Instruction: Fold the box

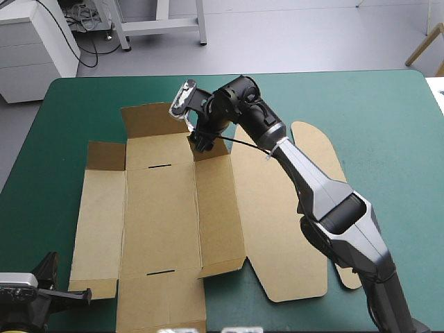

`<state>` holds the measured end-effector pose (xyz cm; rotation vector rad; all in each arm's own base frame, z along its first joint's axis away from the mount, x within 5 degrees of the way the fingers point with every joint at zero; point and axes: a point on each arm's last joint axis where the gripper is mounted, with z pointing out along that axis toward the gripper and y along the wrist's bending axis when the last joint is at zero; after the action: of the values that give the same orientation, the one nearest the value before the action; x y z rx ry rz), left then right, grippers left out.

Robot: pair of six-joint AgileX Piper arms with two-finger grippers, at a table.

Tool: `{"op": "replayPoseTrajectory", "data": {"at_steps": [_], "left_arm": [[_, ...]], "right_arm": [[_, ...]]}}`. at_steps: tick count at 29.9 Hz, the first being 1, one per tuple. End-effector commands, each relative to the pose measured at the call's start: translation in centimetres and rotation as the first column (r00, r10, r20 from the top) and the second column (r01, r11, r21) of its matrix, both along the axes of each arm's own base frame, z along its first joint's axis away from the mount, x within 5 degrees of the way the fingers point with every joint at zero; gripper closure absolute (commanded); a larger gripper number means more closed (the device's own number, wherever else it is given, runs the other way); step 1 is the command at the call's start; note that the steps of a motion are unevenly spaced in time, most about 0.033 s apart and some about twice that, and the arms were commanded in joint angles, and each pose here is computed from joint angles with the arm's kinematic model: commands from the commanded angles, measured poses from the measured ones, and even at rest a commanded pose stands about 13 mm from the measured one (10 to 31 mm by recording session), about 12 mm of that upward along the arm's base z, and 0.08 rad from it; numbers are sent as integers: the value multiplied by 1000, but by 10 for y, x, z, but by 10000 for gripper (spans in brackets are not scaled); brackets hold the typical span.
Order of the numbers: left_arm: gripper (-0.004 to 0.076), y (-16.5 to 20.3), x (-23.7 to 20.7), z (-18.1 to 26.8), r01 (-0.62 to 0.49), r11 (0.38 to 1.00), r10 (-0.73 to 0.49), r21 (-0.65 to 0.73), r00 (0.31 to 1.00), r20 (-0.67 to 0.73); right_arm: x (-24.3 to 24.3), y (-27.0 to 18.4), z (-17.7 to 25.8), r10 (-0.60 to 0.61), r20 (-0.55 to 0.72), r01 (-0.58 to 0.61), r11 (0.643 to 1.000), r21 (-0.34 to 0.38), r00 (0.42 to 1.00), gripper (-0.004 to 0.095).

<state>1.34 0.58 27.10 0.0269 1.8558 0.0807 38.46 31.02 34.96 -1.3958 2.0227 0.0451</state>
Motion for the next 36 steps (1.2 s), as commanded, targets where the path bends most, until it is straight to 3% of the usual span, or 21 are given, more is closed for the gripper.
{"op": "replayPoseTrajectory", "data": {"at_steps": [1, 5, 8, 11, 14, 16, 20, 23, 26, 29, 36], "left_arm": [[734, 0, -3, 13, 3, 1000, -3, 5, 994, 113], [724, 0, -3, 13, 2, 1000, -2, 7, 994, 113], [617, 0, -3, 13, 2, 1000, -2, 7, 994, 113], [366, 0, -3, 13, 2, 1000, -2, 7, 994, 113], [102, 0, -3, 13, 1, 1000, -1, 2, 993, 114], [6, 0, -3, 13, 6, 1000, -5, -5, 993, 116], [2, 0, -3, 13, 4, 1000, -3, -1, 993, 119], [13, 0, -2, 14, 0, 1000, -1, 6, 992, 126], [17, 3, -2, 23, -40, 996, 50, -80, 991, 127], [18, 5, 2, 44, -69, 992, 82, -110, 989, 124], [18, 10, 42, 121, -121, 992, 119, 24, 989, 87]], "right_arm": [[-13, -19, 61, -129, 118, 112, 984, 138, 985, 363], [-11, -29, 74, -284, 134, 254, 945, 205, 949, 921], [-7, -38, 77, -421, 124, 383, 891, 245, 899, 908], [-4, -47, 82, -503, 93, 458, 838, 298, 860, 908], [-4, -56, 87, -512, 53, 470, 820, 325, 857, 908], [-4, -64, 92, -517, 30, 477, 810, 342, 856, 908], [-10, -82, 102, -528, 0, 495, 796, 349, 849, 908], [-17, -102, 105, -554, -21, 530, 784, 325, 832, 908], [-27, -122, 101, -578, -48, 567, 776, 277, 815, 908], [-44, -143, 104, -596, -48, 582, 758, 294, 801, 908], [-111, -194, 82, -633, -53, 601, 700, 385, 772, 925]]}}
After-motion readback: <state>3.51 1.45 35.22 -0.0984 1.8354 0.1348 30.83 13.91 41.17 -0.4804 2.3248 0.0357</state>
